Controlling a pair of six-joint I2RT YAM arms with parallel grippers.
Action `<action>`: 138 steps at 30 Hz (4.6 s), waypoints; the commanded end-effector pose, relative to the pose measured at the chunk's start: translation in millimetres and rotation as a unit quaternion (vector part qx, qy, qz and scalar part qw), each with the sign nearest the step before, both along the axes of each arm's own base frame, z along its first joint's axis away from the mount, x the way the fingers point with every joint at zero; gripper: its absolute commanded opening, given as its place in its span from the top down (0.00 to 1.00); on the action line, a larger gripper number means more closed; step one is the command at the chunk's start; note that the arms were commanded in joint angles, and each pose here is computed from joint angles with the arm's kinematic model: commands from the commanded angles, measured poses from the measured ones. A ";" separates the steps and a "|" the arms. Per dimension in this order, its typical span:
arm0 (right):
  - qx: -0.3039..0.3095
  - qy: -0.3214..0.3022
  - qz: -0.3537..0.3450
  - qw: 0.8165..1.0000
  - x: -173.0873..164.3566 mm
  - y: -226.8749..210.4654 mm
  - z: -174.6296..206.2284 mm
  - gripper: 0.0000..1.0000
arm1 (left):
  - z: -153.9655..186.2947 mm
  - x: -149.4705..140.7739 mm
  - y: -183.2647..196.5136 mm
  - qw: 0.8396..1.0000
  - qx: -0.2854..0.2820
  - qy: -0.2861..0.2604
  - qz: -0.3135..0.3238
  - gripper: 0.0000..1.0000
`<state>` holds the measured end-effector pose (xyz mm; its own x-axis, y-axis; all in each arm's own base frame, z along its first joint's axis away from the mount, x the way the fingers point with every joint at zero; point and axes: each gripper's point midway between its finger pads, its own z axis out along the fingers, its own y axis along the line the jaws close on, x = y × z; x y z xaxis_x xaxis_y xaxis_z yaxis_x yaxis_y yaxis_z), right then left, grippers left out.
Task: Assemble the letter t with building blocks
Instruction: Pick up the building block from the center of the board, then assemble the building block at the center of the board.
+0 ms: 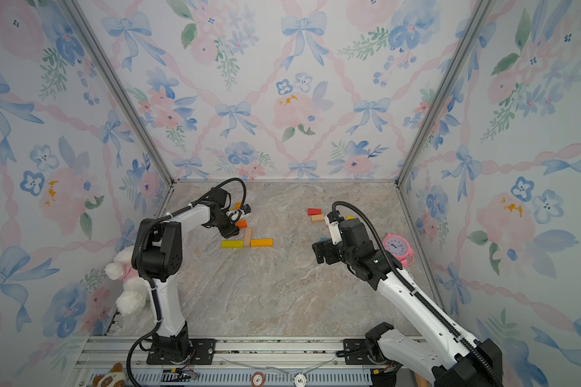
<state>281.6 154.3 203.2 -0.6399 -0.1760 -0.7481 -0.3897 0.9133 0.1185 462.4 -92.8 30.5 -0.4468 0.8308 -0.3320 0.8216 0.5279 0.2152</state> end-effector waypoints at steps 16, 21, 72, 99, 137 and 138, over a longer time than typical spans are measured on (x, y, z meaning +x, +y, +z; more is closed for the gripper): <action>-0.003 -0.003 -0.005 1.000 0.0 -4.2 4.4 0.04 | -12.2 3.6 5.9 0.999 -0.010 0.026 0.031 0.44; -0.004 -0.003 -0.005 1.000 0.2 -4.2 4.5 0.04 | -14.6 4.6 7.2 0.999 -0.007 0.027 0.034 0.44; 0.002 -0.032 -0.030 0.999 2.8 -15.5 16.8 0.04 | 177.1 -40.4 10.4 0.907 -0.241 -0.072 0.337 1.00; 0.015 -0.041 -0.027 0.999 0.5 -14.3 22.4 0.04 | 123.9 -192.5 -37.9 0.851 -0.188 -0.004 0.491 1.00; 0.020 -0.036 -0.025 0.999 -0.5 -12.4 19.4 0.04 | 19.6 -196.6 -70.5 0.864 -0.067 0.071 0.494 1.00; 0.020 -0.037 -0.025 0.999 -0.2 -12.3 19.6 0.04 | 18.5 -195.8 -70.3 0.865 -0.065 0.071 0.493 1.00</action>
